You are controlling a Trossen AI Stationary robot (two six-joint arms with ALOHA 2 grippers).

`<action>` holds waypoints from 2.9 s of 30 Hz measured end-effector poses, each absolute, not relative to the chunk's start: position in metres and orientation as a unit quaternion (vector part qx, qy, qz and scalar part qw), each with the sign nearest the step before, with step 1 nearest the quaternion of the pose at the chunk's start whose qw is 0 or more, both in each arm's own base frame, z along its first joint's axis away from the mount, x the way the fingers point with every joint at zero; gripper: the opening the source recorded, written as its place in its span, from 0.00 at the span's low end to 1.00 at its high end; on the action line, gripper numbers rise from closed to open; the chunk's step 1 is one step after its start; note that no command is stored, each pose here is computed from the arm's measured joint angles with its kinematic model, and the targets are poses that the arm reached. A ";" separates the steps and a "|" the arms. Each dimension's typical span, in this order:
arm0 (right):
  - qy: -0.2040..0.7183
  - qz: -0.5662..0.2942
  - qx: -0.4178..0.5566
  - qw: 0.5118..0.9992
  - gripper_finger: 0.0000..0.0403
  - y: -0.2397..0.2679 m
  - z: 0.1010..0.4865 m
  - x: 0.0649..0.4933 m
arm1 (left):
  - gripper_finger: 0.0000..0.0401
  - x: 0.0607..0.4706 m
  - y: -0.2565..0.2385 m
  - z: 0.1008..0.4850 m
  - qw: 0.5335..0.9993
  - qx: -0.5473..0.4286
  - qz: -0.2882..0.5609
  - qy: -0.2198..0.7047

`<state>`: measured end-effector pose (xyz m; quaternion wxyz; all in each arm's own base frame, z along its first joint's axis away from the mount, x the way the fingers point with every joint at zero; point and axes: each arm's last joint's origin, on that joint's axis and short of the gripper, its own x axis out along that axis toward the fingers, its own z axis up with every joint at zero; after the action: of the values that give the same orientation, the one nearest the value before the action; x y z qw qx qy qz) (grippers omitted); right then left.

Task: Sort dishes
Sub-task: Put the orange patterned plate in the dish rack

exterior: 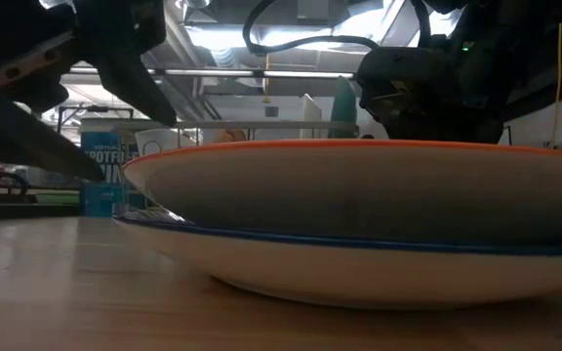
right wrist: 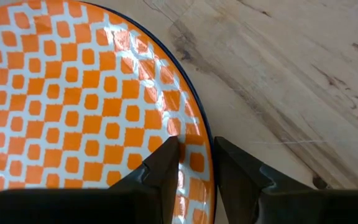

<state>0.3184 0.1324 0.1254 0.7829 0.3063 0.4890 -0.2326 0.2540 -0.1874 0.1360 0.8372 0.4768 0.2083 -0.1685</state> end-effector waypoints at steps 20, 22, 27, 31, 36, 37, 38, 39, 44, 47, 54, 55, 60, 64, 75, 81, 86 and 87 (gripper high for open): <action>0.484 -0.233 0.306 0.786 0.26 0.132 0.126 0.320 | 0.50 0.264 -0.177 0.137 0.841 0.460 -0.204 0.199; 0.483 -0.233 0.306 0.786 0.26 0.132 0.125 0.320 | 0.50 0.264 -0.177 0.137 0.841 0.460 -0.204 0.199; 0.483 -0.233 0.306 0.786 0.26 0.132 0.125 0.320 | 0.50 0.264 -0.177 0.136 0.840 0.459 -0.207 0.202; 0.483 -0.234 0.306 0.786 0.26 0.132 0.125 0.320 | 0.50 0.264 -0.177 0.136 0.841 0.453 -0.218 0.200; 0.483 -0.234 0.305 0.786 0.26 0.132 0.125 0.319 | 0.50 0.268 -0.172 0.136 0.843 0.451 -0.211 0.204; 0.483 -0.234 0.305 0.786 0.26 0.132 0.125 0.319 | 0.50 0.268 -0.171 0.136 0.843 0.450 -0.211 0.205; 0.483 -0.234 0.305 0.786 0.26 0.132 0.125 0.319 | 0.50 0.269 -0.170 0.136 0.843 0.450 -0.210 0.205; 0.483 -0.234 0.305 0.786 0.26 0.132 0.125 0.319 | 0.50 0.269 -0.169 0.136 0.843 0.450 -0.210 0.206; 0.483 -0.234 0.305 0.787 0.26 0.132 0.125 0.319 | 0.50 0.271 -0.167 0.135 0.843 0.445 -0.220 0.207; 0.483 -0.234 0.305 0.787 0.26 0.132 0.125 0.319 | 0.50 0.271 -0.167 0.135 0.843 0.444 -0.221 0.208; 0.483 -0.234 0.305 0.787 0.26 0.132 0.125 0.319 | 0.50 0.271 -0.167 0.135 0.842 0.445 -0.222 0.208; 0.483 -0.234 0.305 0.786 0.26 0.132 0.125 0.319 | 0.50 0.271 -0.167 0.135 0.842 0.445 -0.222 0.208; 0.483 -0.234 0.305 0.787 0.26 0.132 0.125 0.319 | 0.50 0.271 -0.167 0.135 0.842 0.445 -0.222 0.208; 0.483 -0.234 0.305 0.787 0.26 0.132 0.125 0.320 | 0.50 0.272 -0.165 0.135 0.836 0.457 -0.225 0.205; 0.483 -0.234 0.305 0.787 0.26 0.132 0.125 0.319 | 0.50 0.272 -0.163 0.134 0.828 0.459 -0.249 0.205; 0.483 -0.234 0.305 0.787 0.26 0.132 0.125 0.320 | 0.50 0.274 -0.161 0.128 0.825 0.459 -0.248 0.215; 0.482 -0.234 0.305 0.787 0.26 0.132 0.125 0.320 | 0.50 0.276 -0.160 0.122 0.822 0.464 -0.247 0.220; 0.483 -0.234 0.305 0.787 0.26 0.132 0.125 0.320 | 0.50 0.276 -0.160 0.123 0.824 0.463 -0.246 0.217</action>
<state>0.3195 0.1325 0.1254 0.7869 0.3054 0.4825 -0.2337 0.2763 -0.1604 0.1231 0.8235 0.4629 0.2172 -0.2457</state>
